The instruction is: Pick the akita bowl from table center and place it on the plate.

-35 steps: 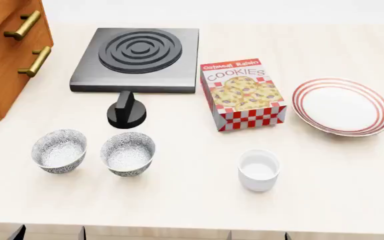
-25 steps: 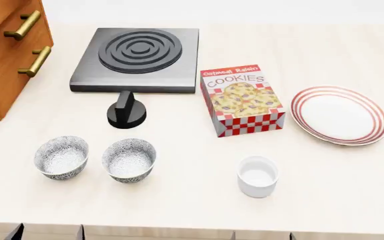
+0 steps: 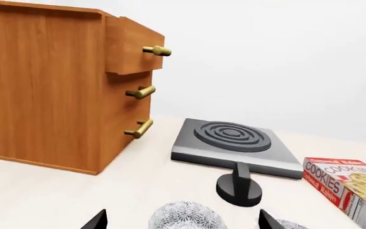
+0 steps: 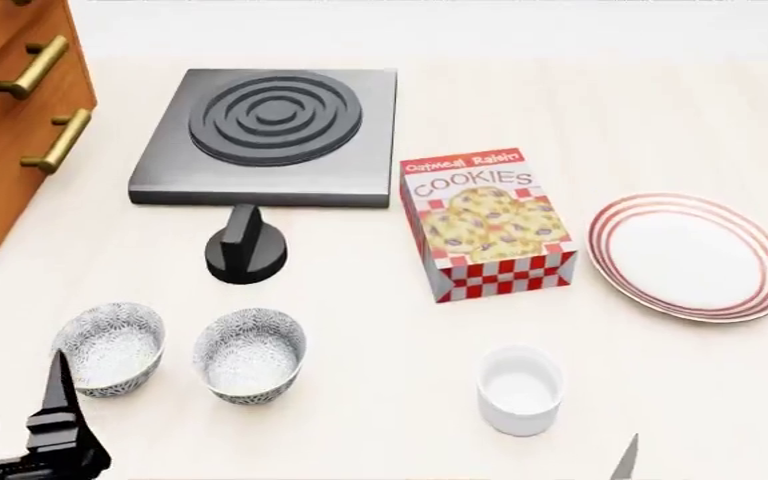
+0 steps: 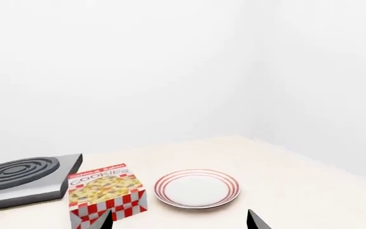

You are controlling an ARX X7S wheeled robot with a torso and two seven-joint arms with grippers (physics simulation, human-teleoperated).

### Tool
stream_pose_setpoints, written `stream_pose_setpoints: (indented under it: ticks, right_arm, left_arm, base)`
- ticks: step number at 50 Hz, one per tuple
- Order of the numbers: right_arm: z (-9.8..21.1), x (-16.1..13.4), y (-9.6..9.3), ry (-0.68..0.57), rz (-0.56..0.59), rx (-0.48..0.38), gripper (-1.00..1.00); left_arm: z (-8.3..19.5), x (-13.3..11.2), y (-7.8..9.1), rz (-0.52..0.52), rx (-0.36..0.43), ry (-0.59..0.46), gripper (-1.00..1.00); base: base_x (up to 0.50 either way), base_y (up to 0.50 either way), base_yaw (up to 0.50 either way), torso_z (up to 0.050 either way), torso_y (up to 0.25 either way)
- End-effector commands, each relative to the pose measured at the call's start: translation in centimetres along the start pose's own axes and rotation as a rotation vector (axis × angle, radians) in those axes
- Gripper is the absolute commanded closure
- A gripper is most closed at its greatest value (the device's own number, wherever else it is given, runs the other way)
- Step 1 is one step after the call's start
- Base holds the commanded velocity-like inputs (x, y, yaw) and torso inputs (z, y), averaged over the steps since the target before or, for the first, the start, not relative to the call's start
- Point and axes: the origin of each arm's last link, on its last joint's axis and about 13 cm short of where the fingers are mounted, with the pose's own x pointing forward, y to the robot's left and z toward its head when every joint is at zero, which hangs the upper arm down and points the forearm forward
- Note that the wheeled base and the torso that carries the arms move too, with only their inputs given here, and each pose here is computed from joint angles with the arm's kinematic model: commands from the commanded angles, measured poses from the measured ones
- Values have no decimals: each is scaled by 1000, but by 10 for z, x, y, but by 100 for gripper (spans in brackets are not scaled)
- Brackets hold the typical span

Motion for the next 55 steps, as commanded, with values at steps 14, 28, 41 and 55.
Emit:
stream_pose_setpoints:
  ticks: [14,28,41,55]
  right_arm:
    - [15,-13,-15,-50,-107,-1,-100]
    - [15,-10,-12,-56,-88,10,-100]
    - [14,-10,-11,-38,-82,7,-100]
    - [16,-12,-12,-49,-85,11,-100]
  left_arm:
    - [13,-3,10,39,-5,-16,-100]
    - [11,-1,9,29,3,-14,-100]
    - [12,-2,9,26,3,-16,-100]
    - [15,-3,11,32,-3,-24,-100]
  base:
    - [267,0,0,0,0]
    - [346,0,0,0,0]
    - [174,0,0,0,0]
    - [54,0,0,0,0]
